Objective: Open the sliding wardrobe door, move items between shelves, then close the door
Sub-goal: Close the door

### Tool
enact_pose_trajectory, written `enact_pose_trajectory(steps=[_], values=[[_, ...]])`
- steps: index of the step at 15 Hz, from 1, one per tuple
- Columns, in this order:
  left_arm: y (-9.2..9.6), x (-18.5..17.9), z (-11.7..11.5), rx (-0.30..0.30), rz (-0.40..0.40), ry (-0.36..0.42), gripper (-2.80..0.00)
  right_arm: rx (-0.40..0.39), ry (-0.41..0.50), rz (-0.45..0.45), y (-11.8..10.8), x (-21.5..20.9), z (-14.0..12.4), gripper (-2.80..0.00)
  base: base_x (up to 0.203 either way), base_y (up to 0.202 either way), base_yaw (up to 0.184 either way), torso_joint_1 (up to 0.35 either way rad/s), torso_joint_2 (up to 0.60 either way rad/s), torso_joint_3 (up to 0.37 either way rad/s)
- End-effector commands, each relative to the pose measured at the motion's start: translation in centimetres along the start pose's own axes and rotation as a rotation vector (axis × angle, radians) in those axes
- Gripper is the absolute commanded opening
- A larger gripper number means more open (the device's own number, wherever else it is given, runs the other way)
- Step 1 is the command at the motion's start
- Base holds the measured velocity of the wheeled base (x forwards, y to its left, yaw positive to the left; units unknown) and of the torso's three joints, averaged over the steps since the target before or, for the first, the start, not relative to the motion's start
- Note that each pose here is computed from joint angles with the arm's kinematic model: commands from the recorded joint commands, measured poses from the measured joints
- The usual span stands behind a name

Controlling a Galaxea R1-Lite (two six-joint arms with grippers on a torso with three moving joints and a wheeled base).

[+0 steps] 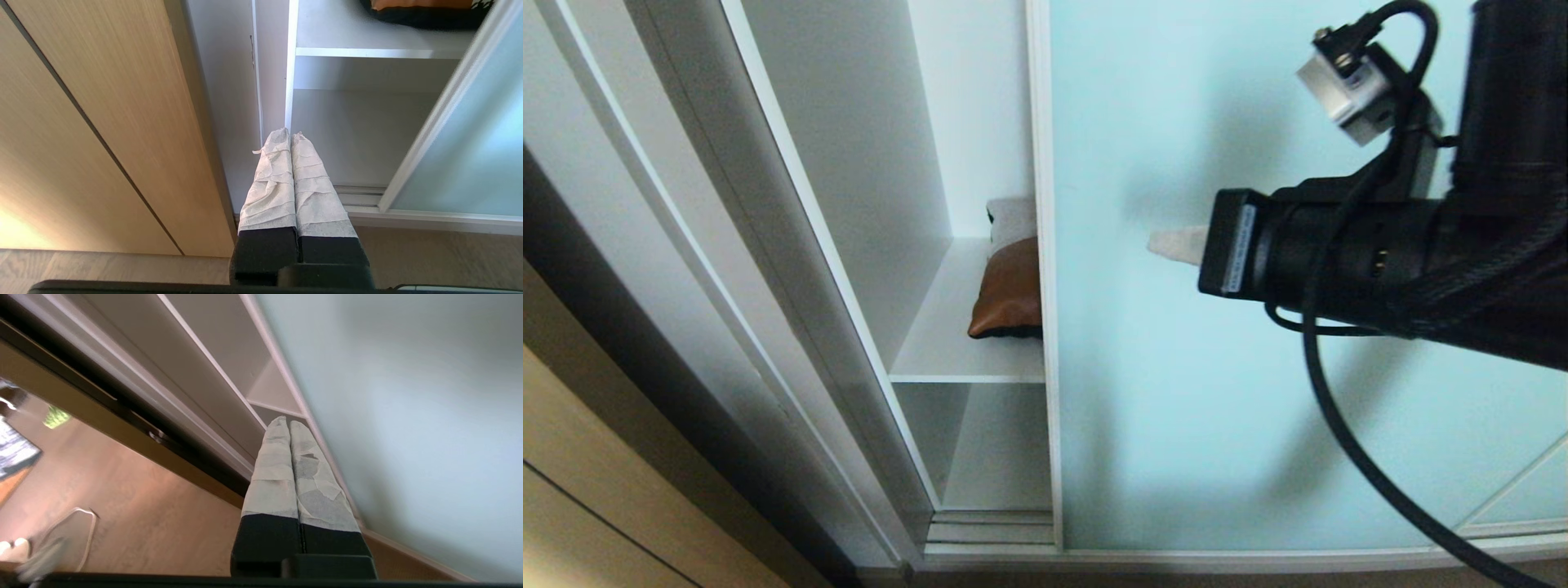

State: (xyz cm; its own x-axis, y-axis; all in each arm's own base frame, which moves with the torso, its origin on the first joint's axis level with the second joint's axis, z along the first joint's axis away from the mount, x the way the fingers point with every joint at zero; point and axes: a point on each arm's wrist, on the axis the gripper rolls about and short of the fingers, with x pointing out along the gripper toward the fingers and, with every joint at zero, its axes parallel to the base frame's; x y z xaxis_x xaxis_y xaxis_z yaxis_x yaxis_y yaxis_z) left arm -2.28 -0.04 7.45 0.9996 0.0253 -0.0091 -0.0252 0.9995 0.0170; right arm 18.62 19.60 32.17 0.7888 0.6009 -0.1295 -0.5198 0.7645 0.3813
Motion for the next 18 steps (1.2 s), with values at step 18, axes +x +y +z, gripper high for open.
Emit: enact_pose_trajectory(steps=[18], values=[[0.0,0.0,0.0,0.0,0.001,0.003,-2.8,0.098,-0.844,-1.306,-13.5,-22.2,6.8,-2.8,0.0,0.0,0.0,0.0,0.0,0.0]])
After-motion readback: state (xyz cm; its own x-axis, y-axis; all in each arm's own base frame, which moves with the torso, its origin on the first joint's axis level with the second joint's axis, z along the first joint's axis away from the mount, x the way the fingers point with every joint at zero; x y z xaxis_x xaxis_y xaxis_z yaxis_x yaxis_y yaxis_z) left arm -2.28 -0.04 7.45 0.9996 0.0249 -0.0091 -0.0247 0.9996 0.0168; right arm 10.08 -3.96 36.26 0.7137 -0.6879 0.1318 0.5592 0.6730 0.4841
